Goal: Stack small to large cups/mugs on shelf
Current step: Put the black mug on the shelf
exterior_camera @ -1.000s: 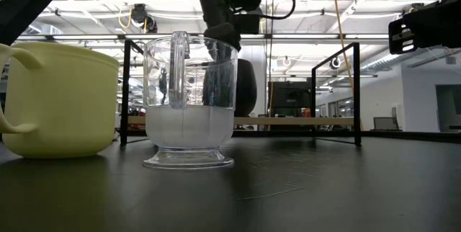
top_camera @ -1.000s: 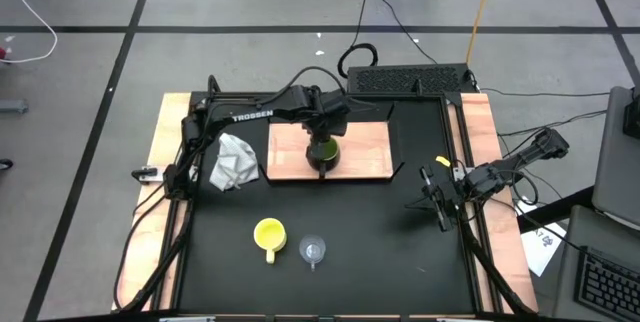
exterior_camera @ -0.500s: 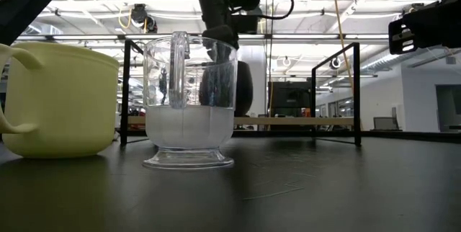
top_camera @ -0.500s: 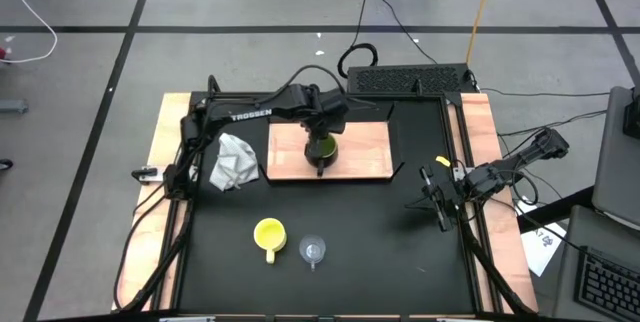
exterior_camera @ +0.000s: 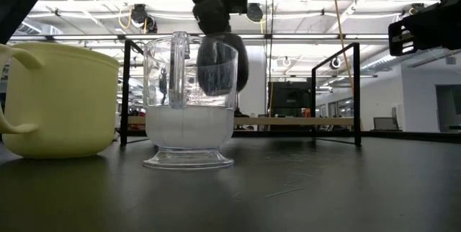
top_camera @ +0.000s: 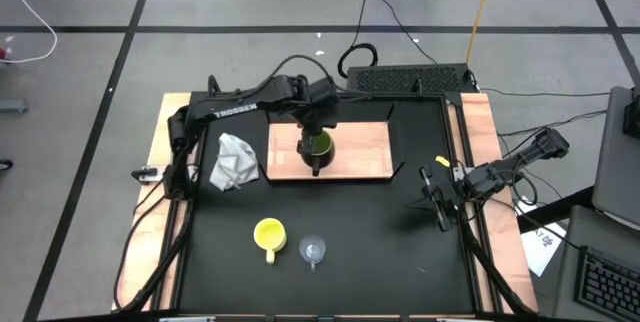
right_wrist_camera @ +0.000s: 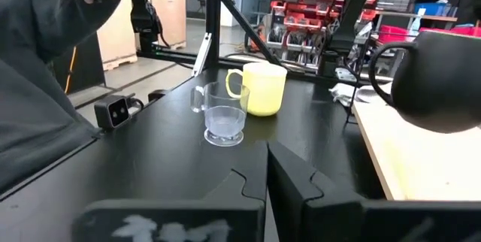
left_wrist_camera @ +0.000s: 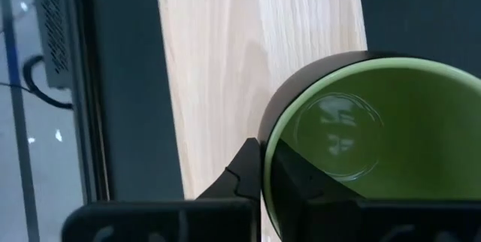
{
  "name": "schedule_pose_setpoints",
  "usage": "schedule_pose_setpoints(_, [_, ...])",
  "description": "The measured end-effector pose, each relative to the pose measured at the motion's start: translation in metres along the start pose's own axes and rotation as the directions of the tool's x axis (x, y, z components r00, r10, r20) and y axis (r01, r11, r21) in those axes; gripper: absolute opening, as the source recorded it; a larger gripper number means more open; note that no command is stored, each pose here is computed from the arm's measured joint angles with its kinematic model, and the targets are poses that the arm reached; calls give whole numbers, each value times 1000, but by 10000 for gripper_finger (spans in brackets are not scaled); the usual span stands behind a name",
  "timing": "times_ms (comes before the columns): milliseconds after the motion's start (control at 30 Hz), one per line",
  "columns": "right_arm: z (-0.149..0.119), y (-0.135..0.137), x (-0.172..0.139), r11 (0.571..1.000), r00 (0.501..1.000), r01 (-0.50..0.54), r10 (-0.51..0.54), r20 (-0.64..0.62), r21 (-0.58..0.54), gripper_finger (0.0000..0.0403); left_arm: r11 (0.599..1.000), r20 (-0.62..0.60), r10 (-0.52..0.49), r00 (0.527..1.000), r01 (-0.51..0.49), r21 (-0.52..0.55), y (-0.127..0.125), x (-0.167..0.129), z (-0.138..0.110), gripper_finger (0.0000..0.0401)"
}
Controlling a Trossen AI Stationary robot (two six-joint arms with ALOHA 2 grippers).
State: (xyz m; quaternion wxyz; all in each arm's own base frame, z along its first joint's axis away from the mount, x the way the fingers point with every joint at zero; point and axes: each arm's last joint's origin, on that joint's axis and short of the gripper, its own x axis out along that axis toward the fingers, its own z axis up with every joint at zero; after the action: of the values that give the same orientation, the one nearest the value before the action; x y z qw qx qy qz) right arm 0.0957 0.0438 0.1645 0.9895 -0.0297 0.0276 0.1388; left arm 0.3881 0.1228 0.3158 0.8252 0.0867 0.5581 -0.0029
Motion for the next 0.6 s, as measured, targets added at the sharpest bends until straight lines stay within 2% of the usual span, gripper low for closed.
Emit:
schedule_pose_setpoints(333, [0,0,0,1000,1000,0,0,0,0,0,1000,-80,5,997,-6,-15,5,4,-10,10])
schedule_pose_setpoints(500, [0,0,0,1000,1000,0,0,0,0,0,1000,-74,24,997,-25,-12,5,5,-25,10])
schedule_pose_setpoints(600, [0,0,0,1000,1000,0,0,0,0,0,998,-26,56,998,-57,-22,5,2,-41,10])
